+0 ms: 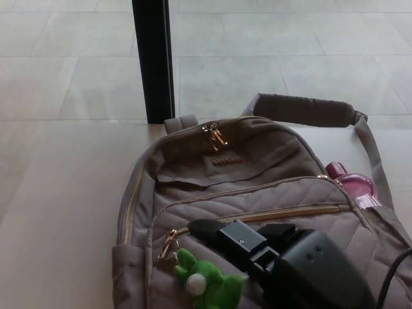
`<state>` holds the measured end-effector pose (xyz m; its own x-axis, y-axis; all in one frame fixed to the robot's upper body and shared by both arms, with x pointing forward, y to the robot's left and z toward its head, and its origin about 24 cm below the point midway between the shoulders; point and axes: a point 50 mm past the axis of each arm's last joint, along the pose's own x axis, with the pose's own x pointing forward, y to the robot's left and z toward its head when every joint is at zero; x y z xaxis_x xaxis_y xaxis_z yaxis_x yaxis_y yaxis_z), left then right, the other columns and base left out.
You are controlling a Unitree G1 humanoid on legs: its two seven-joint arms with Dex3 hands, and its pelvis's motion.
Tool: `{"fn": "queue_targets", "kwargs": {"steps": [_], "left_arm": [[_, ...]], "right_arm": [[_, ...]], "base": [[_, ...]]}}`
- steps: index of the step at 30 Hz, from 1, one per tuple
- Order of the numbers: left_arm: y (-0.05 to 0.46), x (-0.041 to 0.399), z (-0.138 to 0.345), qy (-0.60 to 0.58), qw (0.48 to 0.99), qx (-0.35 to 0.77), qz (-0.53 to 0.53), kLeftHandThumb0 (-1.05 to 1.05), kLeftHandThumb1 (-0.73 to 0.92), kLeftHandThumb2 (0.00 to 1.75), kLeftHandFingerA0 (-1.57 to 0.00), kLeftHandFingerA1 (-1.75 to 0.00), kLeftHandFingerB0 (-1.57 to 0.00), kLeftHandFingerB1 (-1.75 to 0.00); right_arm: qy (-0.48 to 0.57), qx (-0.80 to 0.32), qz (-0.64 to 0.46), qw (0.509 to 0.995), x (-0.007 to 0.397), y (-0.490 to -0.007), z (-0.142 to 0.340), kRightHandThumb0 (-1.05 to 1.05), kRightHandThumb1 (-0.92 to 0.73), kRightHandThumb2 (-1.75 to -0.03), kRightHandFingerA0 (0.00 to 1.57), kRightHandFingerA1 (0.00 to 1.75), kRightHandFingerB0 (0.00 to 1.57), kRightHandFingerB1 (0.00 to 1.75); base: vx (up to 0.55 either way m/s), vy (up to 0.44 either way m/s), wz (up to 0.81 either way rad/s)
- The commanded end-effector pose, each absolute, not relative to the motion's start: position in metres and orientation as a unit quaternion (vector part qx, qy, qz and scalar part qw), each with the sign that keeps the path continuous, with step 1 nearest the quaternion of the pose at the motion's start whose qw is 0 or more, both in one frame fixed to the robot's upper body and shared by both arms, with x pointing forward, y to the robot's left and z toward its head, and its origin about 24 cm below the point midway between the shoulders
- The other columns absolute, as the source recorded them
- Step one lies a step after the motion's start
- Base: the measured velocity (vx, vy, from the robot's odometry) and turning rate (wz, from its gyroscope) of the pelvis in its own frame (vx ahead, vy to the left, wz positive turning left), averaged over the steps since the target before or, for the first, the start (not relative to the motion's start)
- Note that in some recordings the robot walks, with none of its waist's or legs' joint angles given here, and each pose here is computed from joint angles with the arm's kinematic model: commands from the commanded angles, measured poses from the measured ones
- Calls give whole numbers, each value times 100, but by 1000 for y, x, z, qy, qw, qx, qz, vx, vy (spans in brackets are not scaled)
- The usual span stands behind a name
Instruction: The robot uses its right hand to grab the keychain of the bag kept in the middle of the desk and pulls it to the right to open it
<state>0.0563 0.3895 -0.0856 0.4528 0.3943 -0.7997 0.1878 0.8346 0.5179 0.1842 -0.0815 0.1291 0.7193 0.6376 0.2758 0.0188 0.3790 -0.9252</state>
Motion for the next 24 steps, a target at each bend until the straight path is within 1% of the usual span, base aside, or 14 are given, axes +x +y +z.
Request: {"fn": "queue_targets", "kwargs": {"steps": [1,2,5,6,7,8,10,14,16,18,20,22,23,24], "left_arm": [[396,54,-80,516,805,284,67,-71,71,62,-73,-51,-62,-44],[396,55,-80,515,806,285,66,-73,72,62,-77,-53,-65,-45],[396,56,-79,510,810,280,69,-74,71,61,-77,-55,-67,-46],[396,57,-79,510,808,288,66,-73,72,62,-79,-57,-67,-47],[396,58,-79,510,809,286,69,-73,71,61,-78,-55,-65,-46],[396,58,-79,509,809,288,67,-72,72,61,-79,-56,-68,-47],[397,59,-79,508,808,289,67,-74,73,62,-79,-60,-66,-47],[397,61,-78,508,812,279,75,-73,72,62,-76,-60,-67,-47],[398,62,-78,509,810,281,72,-69,73,62,-73,-58,-65,-46],[398,62,-79,516,803,290,67,-71,76,63,-74,-59,-64,-44],[398,64,-78,515,802,295,67,-72,76,63,-74,-58,-64,-44],[398,65,-78,516,799,303,65,-71,77,64,-75,-57,-63,-44],[398,65,-79,517,798,302,65,-71,77,64,-74,-55,-64,-44],[398,65,-78,517,799,300,65,-71,77,64,-74,-55,-64,-44]], "right_arm": [[-300,-541,208,758,187,-84,122,-65,-50,-86,96,102,19,49],[-298,-544,207,756,187,-85,122,-59,-61,-58,97,101,24,39],[-297,-550,204,753,189,-87,120,-57,-60,-58,98,103,26,40],[-296,-558,203,748,189,-87,120,-62,-51,-87,99,105,24,51],[-295,-556,204,750,189,-88,120,-56,-65,-60,98,111,32,43],[-304,-547,204,753,189,-88,120,-50,-63,-60,98,115,41,48],[-308,-543,201,755,189,-87,119,-49,-63,-60,98,118,48,50],[-318,-540,199,753,188,-85,119,-48,-64,-59,101,121,49,54],[-331,-526,201,757,186,-82,119,-47,-63,-60,100,128,47,55],[-341,-518,207,757,184,-79,119,-44,-62,-61,94,140,45,55],[-349,-514,206,756,185,-78,119,-42,-62,-58,96,141,46,54],[-364,-509,209,752,184,-77,120,-37,-63,-59,94,158,47,57],[-371,-509,207,748,184,-77,120,-38,-64,-64,90,166,50,60],[-377,-508,206,746,184,-77,120,-30,-62,-66,95,172,53,60]], "base": [[0,0,0],[0,0,0],[0,0,0],[0,0,0],[0,0,0],[0,0,0],[0,0,0],[0,0,0],[0,0,0],[0,0,0],[0,0,0],[0,0,0],[0,0,0],[0,0,0]]}}
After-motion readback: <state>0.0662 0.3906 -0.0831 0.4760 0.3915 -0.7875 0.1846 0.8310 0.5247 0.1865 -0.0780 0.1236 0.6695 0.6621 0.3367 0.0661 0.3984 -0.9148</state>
